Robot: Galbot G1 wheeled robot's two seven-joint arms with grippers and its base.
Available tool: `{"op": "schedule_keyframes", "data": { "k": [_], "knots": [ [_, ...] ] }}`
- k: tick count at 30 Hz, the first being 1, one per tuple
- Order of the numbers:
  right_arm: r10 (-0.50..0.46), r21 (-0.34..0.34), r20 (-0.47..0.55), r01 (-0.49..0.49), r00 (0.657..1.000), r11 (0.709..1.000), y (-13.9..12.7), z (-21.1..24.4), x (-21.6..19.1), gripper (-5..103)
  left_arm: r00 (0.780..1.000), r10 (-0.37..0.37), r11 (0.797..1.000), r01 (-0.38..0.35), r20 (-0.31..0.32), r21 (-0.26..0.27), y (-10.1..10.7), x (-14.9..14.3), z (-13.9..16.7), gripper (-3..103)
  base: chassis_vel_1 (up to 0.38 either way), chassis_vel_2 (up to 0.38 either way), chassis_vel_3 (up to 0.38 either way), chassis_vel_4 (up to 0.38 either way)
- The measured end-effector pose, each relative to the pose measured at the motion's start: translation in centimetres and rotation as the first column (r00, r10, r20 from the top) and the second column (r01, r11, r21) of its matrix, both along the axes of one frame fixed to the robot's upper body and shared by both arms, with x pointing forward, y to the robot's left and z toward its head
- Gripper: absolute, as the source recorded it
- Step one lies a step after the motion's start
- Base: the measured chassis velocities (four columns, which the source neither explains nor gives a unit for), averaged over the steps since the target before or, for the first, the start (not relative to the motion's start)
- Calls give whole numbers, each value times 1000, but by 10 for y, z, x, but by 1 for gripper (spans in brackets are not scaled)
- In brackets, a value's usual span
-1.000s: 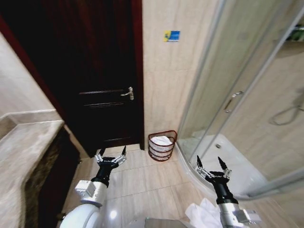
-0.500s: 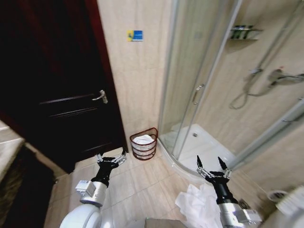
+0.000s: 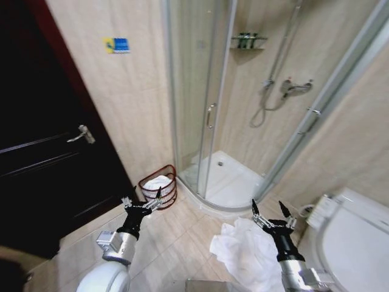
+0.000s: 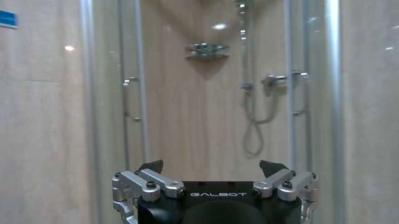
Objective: Discard the used towel into the hamper.
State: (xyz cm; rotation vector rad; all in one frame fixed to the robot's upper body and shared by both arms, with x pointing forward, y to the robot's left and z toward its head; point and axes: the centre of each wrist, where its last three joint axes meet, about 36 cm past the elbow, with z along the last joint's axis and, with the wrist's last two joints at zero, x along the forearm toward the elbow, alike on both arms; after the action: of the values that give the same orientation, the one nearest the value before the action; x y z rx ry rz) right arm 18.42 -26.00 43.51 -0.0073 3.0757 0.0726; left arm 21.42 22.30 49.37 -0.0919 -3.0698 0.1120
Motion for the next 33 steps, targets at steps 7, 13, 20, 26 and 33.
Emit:
{"op": "schedule_keyframes", "data": {
  "k": [7,13,20,26,33],
  "knots": [
    [0,0,0,0,1000,1000,0,0,0,100,1000,0,1000,0,0,0,0,0,0,100,-128,-127,-140,-128],
    [0,0,0,0,1000,1000,0,0,0,100,1000,0,1000,0,0,0,0,0,0,100,-118,-113,-123,-129],
    [0,0,0,0,1000,1000,0,0,0,100,1000,0,1000,0,0,0,0,0,0,100,-122,-114,-130,-128],
    [0,0,0,0,1000,1000,0,0,0,100,1000,0,1000,0,0,0,0,0,0,100,-114,-116,-132,-138],
    [0,0,0,0,1000,1000,0,0,0,100,1000,0,1000,0,0,0,0,0,0,100,-133,-136,-118,-115]
  ]
}}
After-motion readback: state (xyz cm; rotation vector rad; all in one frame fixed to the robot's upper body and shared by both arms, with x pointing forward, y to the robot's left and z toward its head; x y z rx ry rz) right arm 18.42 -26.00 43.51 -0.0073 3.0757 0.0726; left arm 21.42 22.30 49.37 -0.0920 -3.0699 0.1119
